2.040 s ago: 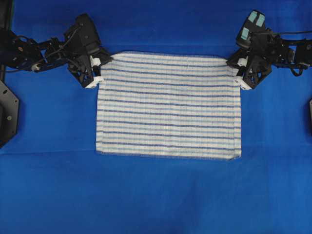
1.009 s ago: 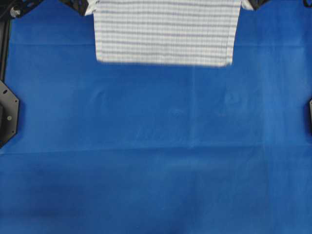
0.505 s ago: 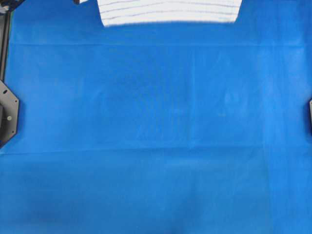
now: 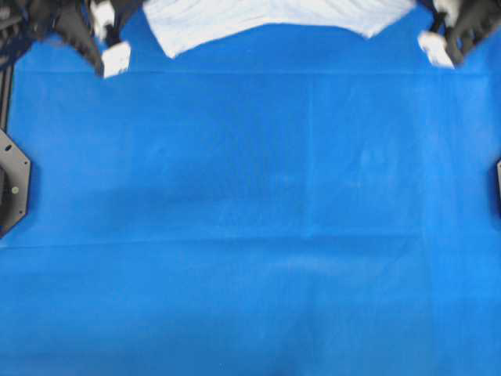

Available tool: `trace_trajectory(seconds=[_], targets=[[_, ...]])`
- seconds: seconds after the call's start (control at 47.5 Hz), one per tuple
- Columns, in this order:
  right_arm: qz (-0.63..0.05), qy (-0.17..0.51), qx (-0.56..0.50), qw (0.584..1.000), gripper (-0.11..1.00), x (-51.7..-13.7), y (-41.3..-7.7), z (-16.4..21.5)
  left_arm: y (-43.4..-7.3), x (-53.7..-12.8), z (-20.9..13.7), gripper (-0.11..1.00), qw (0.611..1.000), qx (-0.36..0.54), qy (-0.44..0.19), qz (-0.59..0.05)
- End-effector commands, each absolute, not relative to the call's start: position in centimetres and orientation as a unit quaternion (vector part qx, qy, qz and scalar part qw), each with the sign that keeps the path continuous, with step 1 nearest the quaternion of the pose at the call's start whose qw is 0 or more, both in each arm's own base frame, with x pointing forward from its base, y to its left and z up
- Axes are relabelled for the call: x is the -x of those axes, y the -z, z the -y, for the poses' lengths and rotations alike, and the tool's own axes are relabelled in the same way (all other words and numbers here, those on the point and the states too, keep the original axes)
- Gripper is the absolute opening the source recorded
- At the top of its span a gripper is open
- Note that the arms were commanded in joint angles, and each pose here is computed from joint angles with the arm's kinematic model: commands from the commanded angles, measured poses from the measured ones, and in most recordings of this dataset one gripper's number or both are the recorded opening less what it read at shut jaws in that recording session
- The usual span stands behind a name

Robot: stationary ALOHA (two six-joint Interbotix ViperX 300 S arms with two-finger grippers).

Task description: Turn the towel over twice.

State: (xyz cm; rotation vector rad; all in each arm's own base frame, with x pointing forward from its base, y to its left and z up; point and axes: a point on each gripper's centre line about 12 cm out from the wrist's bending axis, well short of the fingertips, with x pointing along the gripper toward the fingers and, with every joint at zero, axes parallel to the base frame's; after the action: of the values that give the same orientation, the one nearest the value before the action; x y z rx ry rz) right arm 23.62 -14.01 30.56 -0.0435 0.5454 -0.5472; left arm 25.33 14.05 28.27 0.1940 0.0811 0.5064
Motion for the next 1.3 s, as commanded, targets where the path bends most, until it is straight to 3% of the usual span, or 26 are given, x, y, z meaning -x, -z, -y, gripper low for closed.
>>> trace_trajectory(seconds=[0.0,0.336,0.736,1.03,1.283], targets=[[-0.261,0.24,0.013,0.935,0.02,-23.5,-30.7,11.9,-27.9,-25.0,-12.5,0.03,0.968,-0.096,-0.229,-0.038],[-0.316,0.118,-0.053,0.94,0.02,-23.5,-24.3,4.4,-22.6,-25.1,-6.4,0.03,0.984,-0.07,-0.117,-0.117],[-0.361,0.042,-0.091,0.927,0.02,-24.5,-19.5,-0.7,-18.4,-26.6,0.7,0.03,0.976,-0.064,0.024,-0.207],[-0.386,0.012,-0.099,0.917,0.02,-25.7,-16.7,-2.8,-14.8,-27.1,2.7,0.03,0.958,-0.073,0.063,-0.27],[-0.406,-0.003,-0.097,0.909,0.02,-26.2,-14.9,-4.0,-14.0,-27.5,3.3,0.03,0.952,-0.07,0.071,-0.289]])
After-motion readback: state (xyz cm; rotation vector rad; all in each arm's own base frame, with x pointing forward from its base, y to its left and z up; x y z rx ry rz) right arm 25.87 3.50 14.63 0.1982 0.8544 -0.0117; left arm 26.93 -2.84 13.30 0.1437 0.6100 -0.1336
